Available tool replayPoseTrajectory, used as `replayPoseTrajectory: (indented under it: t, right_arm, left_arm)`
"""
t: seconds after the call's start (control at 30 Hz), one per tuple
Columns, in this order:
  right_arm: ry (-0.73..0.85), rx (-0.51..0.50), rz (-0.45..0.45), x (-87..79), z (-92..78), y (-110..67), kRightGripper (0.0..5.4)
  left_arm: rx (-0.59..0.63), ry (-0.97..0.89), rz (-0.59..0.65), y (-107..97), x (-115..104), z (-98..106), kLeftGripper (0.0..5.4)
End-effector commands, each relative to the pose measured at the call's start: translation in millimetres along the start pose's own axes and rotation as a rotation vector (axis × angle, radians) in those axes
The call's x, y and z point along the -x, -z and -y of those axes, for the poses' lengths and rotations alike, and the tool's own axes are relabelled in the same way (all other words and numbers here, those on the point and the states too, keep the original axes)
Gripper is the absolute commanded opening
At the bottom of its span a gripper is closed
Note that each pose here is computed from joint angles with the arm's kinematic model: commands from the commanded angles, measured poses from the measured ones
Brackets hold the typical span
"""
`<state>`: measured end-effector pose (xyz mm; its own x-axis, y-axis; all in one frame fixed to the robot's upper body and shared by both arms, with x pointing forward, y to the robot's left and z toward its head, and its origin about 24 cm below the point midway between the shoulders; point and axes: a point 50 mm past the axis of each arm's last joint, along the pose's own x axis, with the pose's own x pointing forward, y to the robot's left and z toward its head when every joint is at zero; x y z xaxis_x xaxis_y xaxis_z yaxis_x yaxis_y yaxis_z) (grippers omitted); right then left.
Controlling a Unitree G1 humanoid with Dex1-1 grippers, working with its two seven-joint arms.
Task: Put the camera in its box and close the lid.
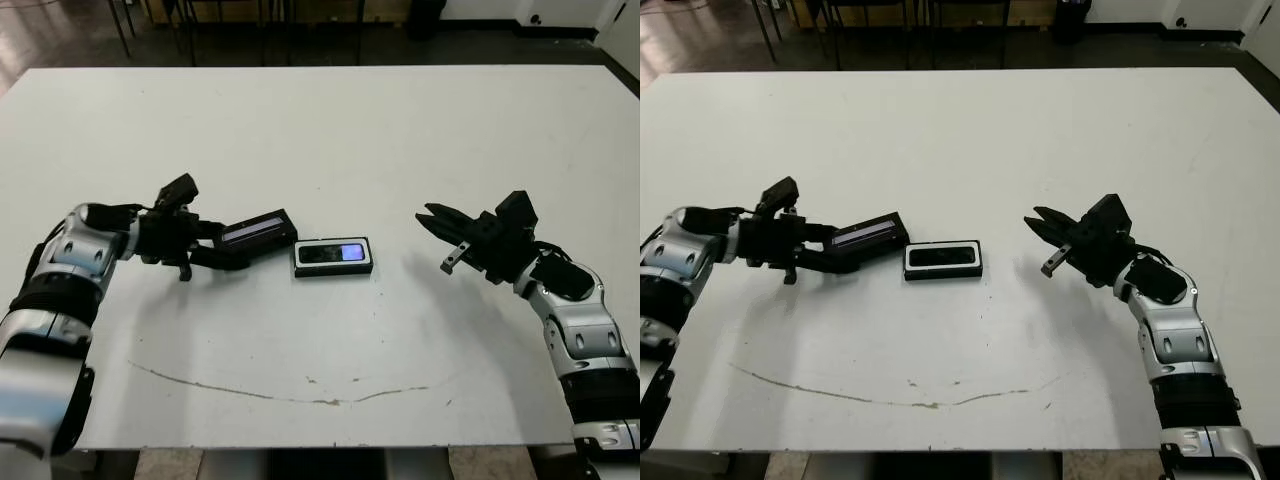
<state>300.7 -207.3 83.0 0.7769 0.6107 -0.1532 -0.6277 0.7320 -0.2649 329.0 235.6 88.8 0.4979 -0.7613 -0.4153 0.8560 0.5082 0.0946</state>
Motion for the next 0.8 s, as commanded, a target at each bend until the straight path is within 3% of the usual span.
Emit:
replayPoseTrajectory:
  t: [0.03, 0.2, 0.3, 0.8]
  right_arm:
    - [-0.003, -0.004, -0.023, 0.9, -1.5, 5.8, 0.0]
    - [0.0, -0.009, -0.015, 1.3, -1.5, 5.7, 0.0]
    - [-0.001, -0.018, -0.018, 1.8, -1.0, 6.6, 0.0]
    - [0.007, 0.011, -0.041, 6.3, 1.0, 5.6, 0.0]
  left_arm:
    - [0.045, -0.163, 0.096, 2, 15, -4, 1.43]
    - [0.075, -0.193, 0.178, -7, 18, 0, 1.43]
    - [0.008, -0.13, 0.174, -14, 15, 5, 1.43]
    - [-0.077, 0.238, -0.066, -23, -32, 22, 1.43]
